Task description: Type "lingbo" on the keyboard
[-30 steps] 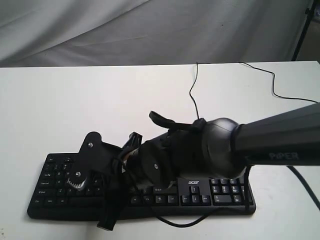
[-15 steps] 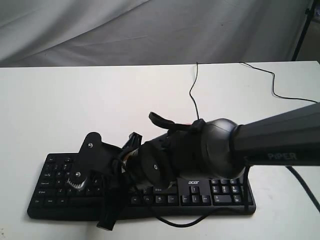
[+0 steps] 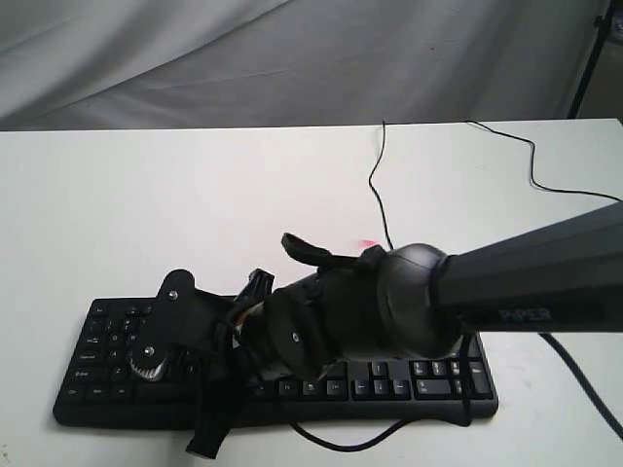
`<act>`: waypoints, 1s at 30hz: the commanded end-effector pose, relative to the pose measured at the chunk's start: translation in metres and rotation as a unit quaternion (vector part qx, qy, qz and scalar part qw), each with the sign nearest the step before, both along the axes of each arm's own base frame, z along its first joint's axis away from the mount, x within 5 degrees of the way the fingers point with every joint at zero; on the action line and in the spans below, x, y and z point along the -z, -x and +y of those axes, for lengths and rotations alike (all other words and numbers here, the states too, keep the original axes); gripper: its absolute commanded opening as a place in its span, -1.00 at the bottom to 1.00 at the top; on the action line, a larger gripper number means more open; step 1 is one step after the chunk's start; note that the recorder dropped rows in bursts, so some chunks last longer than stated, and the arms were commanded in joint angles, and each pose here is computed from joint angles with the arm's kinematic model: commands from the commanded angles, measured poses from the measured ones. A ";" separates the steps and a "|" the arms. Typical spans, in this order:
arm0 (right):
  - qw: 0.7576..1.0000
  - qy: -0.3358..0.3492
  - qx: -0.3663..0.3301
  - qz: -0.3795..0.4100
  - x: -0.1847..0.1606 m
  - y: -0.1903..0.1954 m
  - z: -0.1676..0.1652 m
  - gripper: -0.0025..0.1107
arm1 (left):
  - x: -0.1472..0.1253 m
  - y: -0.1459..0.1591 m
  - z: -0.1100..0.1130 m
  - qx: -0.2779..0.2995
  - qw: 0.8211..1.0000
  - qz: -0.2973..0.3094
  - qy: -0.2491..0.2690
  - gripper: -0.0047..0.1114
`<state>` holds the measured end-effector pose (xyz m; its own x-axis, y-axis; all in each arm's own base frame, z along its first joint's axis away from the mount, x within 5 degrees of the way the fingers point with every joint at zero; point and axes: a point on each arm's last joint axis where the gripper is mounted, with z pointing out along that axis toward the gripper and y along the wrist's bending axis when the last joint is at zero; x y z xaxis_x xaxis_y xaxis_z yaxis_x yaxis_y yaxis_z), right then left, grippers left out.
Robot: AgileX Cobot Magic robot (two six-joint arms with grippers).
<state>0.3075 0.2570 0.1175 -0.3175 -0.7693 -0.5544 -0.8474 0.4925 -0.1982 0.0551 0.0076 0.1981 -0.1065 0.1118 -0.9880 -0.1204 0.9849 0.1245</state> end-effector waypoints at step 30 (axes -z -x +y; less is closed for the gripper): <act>1.000 -0.011 -0.014 -0.015 -0.018 -0.031 0.018 -0.96 | 0.002 0.000 0.000 0.002 1.000 0.002 0.002 -0.91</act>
